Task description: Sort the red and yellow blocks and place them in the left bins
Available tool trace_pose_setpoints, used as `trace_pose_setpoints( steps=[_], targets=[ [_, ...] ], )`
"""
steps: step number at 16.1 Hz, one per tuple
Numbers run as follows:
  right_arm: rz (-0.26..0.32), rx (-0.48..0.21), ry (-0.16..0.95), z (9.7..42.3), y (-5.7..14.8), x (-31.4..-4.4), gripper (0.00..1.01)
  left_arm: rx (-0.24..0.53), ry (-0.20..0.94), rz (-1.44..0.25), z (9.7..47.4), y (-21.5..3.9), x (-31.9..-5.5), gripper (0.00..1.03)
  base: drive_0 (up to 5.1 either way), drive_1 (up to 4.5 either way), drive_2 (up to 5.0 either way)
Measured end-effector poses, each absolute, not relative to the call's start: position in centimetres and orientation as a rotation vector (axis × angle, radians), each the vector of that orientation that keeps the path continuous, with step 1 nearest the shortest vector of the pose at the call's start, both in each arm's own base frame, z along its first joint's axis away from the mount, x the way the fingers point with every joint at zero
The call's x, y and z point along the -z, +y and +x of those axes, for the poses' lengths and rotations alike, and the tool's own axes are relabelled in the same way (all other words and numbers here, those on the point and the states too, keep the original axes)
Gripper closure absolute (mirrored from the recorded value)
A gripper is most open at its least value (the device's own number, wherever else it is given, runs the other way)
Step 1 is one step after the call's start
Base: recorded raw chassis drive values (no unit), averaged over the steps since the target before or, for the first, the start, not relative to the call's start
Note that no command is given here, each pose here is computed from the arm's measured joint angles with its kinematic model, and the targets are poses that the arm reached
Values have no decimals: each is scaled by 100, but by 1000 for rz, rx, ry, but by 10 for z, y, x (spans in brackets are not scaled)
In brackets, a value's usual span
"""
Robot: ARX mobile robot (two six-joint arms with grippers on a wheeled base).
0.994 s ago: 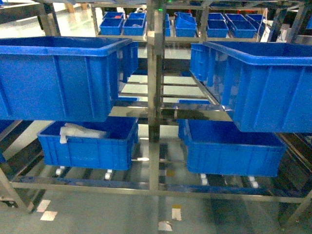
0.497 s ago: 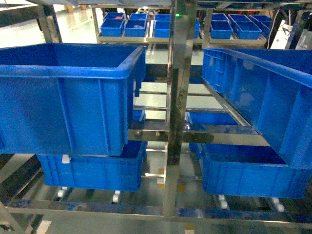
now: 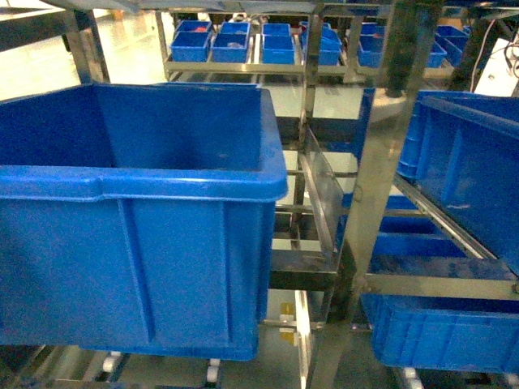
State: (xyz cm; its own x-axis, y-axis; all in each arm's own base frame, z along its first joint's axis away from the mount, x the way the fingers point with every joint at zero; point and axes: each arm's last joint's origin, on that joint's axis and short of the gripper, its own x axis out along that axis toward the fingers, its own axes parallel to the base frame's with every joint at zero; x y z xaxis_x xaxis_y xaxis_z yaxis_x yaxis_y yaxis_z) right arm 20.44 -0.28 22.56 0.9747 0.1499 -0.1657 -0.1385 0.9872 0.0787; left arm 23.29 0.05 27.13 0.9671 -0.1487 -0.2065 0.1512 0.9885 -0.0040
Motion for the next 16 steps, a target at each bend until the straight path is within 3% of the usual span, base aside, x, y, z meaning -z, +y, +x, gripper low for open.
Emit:
trace_pose_setpoints(
  steps=[5, 16],
  targets=[
    [68, -151, 176, 204, -2, -225, 73, 146, 225, 10, 233, 1, -268, 57, 0, 0, 0],
    [67, -144, 174, 204, -3, -225, 73, 150, 220, 11, 232, 1, -269, 57, 432, -228, -228]
  ],
)
